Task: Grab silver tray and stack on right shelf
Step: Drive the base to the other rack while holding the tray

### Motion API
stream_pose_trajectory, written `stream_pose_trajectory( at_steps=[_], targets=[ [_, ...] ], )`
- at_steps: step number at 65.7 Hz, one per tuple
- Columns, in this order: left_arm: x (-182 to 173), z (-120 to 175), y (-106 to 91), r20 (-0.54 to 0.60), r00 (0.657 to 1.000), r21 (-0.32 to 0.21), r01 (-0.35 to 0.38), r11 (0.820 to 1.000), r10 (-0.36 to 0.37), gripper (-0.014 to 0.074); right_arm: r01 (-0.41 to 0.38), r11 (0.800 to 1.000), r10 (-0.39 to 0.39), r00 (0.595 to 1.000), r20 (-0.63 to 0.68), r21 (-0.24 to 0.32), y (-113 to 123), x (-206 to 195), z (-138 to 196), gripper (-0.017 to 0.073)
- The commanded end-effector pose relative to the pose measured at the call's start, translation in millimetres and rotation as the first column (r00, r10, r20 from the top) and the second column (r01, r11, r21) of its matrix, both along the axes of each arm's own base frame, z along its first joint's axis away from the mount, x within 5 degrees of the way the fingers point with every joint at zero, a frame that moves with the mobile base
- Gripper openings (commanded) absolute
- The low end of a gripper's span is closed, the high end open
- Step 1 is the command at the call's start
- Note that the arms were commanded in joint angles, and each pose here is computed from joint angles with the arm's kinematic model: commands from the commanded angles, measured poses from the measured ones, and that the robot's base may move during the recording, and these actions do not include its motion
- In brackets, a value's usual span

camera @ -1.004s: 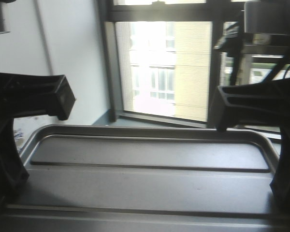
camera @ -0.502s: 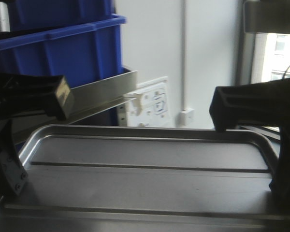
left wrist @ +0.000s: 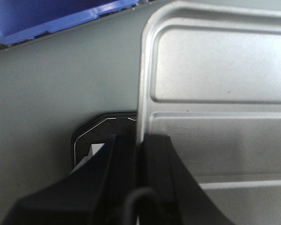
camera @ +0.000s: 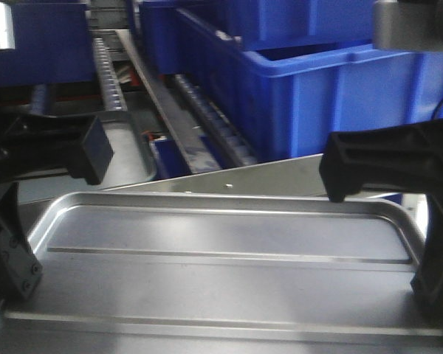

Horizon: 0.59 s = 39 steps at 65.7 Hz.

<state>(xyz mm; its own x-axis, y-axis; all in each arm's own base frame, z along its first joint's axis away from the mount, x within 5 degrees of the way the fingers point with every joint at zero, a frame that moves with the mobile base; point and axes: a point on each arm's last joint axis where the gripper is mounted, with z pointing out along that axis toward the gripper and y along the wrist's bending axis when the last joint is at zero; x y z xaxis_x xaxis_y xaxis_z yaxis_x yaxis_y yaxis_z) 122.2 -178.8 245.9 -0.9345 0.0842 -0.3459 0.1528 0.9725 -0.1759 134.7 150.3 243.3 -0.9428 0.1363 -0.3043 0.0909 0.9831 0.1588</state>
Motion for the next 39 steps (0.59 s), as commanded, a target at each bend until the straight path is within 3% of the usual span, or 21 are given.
stream_pose_trajectory(
  at_steps=[1,39],
  targets=[
    [1.4,11.6,1.7,0.043,0.999,-0.006,0.008,1.000,-0.007,-0.0100,-0.018,1.000,0.018,0.999,0.044,-0.008,-2.1,1.6,11.7,0.0077],
    [1.4,11.6,1.7,0.043,0.999,-0.006,0.008,1.000,-0.007,-0.0100,-0.018,1.000,0.018,0.999,0.044,-0.008,-2.1,1.6,11.7,0.0077]
  ],
)
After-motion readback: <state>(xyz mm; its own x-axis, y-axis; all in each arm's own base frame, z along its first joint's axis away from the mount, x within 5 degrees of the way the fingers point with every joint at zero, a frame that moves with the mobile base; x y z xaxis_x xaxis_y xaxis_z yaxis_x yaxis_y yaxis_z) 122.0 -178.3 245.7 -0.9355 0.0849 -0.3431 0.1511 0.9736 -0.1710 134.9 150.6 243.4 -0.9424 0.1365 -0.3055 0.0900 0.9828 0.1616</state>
